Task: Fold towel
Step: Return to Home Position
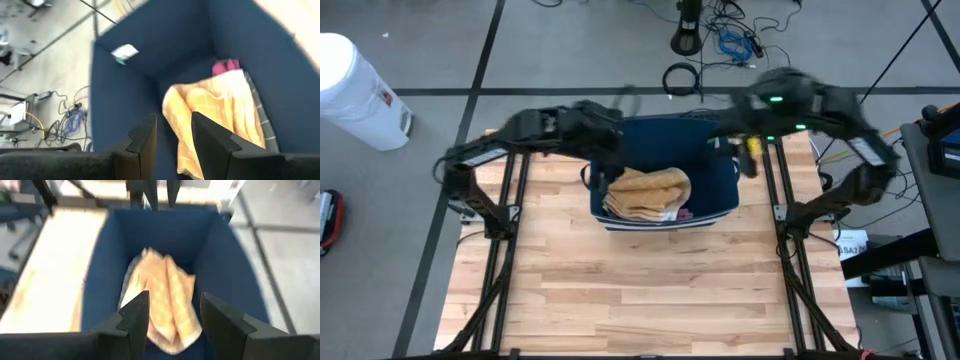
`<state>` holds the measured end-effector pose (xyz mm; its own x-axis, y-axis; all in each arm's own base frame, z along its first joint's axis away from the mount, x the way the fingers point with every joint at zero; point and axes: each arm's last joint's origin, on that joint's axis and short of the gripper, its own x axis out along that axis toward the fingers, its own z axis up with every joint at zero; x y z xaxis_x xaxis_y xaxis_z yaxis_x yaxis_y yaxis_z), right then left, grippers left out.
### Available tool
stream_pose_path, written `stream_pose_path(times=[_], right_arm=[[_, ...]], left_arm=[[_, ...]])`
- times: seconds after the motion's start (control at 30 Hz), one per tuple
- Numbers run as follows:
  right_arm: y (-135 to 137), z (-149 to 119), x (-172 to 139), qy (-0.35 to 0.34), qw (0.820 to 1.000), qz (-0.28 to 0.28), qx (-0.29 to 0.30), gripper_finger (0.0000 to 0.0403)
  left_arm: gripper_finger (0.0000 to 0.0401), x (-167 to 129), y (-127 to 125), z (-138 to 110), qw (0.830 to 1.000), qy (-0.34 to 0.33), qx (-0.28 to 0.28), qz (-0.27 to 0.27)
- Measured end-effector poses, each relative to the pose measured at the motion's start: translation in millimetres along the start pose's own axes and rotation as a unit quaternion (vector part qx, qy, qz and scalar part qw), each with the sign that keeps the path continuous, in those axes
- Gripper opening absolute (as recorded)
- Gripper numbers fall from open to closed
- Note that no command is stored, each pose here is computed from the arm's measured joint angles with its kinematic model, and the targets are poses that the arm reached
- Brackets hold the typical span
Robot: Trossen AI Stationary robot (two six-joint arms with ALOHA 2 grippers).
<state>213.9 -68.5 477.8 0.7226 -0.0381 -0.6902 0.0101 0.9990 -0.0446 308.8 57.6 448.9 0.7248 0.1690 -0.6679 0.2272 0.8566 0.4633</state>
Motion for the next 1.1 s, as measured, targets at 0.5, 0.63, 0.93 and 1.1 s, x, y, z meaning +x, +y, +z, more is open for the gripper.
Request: stream_pose_path(times=[0.5, 0.63, 0.93, 1.1], right_arm=[[57, -49, -71, -0.116, 0.993, 0.018, 0.008, 0.0162], [59, -69, -73, -0.135, 0.99, 0.011, 0.025, 0.0162], [62, -109, -58, -0.191, 0.98, 0.021, 0.045, 0.0162], [64, -124, -30, -0.213, 0.975, 0.044, 0.036, 0.0162]], left_arm=[[0.0128, -157, -38, -23, 0.986, -0.141, -0.089, 0.028], [0.0128, -182, -45, -37, 0.981, -0.156, -0.116, 0.026], [0.0128, -191, -65, -73, 0.976, -0.134, -0.168, 0.024], [0.0128, -172, -84, -100, 0.973, -0.138, -0.183, 0.038]])
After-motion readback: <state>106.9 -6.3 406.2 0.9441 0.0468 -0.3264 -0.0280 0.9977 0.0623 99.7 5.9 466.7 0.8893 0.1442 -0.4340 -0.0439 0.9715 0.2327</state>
